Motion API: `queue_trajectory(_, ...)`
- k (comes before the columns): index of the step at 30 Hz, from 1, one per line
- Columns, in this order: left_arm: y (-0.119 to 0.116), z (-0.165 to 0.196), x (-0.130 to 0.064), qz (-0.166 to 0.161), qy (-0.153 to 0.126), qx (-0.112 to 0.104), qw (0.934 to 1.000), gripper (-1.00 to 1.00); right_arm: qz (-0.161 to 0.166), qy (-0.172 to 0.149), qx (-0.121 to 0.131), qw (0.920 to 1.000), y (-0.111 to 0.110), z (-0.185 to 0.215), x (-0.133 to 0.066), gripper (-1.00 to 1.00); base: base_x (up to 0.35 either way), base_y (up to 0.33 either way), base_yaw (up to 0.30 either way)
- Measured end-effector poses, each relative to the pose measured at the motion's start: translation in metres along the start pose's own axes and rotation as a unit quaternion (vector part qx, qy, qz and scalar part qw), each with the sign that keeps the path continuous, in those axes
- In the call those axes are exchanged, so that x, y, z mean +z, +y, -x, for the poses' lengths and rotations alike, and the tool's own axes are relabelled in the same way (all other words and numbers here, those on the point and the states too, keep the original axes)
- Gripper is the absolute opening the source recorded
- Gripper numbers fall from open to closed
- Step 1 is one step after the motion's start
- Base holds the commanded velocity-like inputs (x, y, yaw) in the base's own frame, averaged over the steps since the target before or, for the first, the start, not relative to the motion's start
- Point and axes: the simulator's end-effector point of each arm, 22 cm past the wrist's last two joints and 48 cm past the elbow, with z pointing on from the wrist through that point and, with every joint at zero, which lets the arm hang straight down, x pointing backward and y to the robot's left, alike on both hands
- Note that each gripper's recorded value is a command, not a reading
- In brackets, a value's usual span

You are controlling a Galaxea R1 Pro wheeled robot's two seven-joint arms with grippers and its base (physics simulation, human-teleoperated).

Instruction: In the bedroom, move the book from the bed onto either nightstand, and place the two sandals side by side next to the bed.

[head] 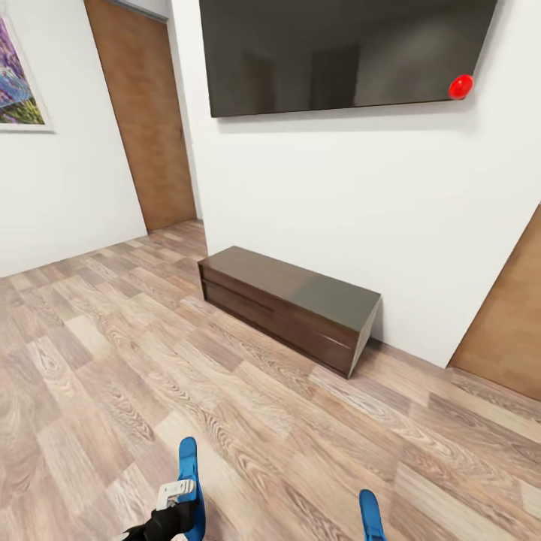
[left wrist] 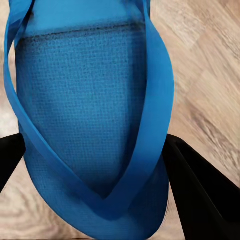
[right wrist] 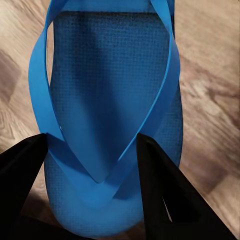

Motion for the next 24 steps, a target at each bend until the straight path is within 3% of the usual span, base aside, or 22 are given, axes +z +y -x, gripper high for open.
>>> queue_trajectory(24,-0.0011,-0.0004,0.0003,-0.001,0.000,0.000,1.0000,-1.00,0.000,0.000,0.000,1.0000,0.0000,0.0001,0.0000,-1.00,0.000,0.000,0.294)
